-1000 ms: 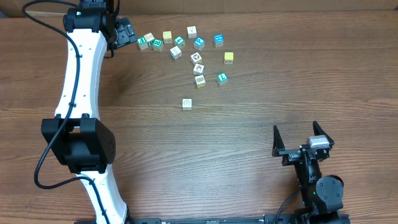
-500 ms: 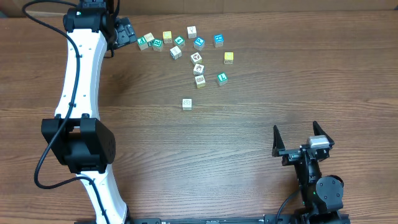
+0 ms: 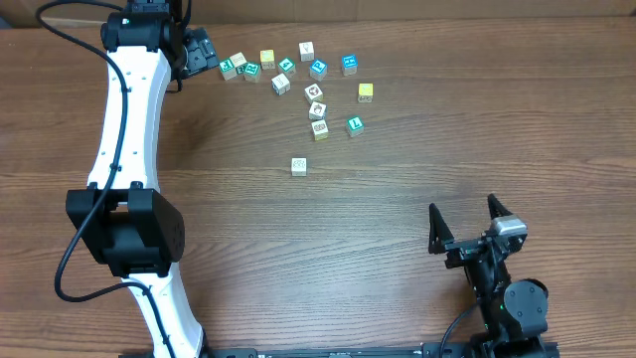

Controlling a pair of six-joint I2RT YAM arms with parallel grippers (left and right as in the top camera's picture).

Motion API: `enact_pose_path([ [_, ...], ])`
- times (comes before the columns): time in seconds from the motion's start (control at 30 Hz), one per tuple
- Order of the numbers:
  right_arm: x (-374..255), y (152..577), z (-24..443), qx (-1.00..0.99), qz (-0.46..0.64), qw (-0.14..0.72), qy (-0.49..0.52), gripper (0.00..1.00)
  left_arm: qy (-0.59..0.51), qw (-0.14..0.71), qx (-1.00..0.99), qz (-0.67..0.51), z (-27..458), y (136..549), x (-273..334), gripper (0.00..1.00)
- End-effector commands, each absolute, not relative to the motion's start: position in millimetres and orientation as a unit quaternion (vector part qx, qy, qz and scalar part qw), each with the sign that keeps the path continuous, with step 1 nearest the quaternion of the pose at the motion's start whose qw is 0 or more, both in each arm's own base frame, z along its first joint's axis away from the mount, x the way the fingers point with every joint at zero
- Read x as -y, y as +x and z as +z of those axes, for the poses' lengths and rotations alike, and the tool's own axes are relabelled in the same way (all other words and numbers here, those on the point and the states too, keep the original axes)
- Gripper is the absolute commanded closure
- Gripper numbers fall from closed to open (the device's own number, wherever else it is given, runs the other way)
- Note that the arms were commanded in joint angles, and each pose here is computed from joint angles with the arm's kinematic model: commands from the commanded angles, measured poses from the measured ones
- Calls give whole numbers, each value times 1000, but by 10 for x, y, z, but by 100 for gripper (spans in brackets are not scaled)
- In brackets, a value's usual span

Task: Form a horizontal line
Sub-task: 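Raise the right arm and swing it toward the block pile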

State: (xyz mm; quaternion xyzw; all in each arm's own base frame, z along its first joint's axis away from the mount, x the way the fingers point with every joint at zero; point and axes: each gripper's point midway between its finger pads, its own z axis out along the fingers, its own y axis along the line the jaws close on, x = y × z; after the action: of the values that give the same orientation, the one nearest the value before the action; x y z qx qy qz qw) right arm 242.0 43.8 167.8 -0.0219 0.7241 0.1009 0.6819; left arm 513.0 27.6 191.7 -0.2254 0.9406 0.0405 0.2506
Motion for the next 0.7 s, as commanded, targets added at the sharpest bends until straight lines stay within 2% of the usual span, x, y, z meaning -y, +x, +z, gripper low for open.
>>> enact_pose_path([
  [0.0,-441,2345,2049,-702,130,700,-3,0,-221,259,-939,41,1986,5147,-282,0],
  [0.4,-310,2063,3205,-701,113,704,12,0,-221,259,-939,41,1986,5147,-282,0],
  [0.67,-411,2237,3577,-780,111,616,-3,0,-221,259,-939,41,1986,5147,-282,0],
])
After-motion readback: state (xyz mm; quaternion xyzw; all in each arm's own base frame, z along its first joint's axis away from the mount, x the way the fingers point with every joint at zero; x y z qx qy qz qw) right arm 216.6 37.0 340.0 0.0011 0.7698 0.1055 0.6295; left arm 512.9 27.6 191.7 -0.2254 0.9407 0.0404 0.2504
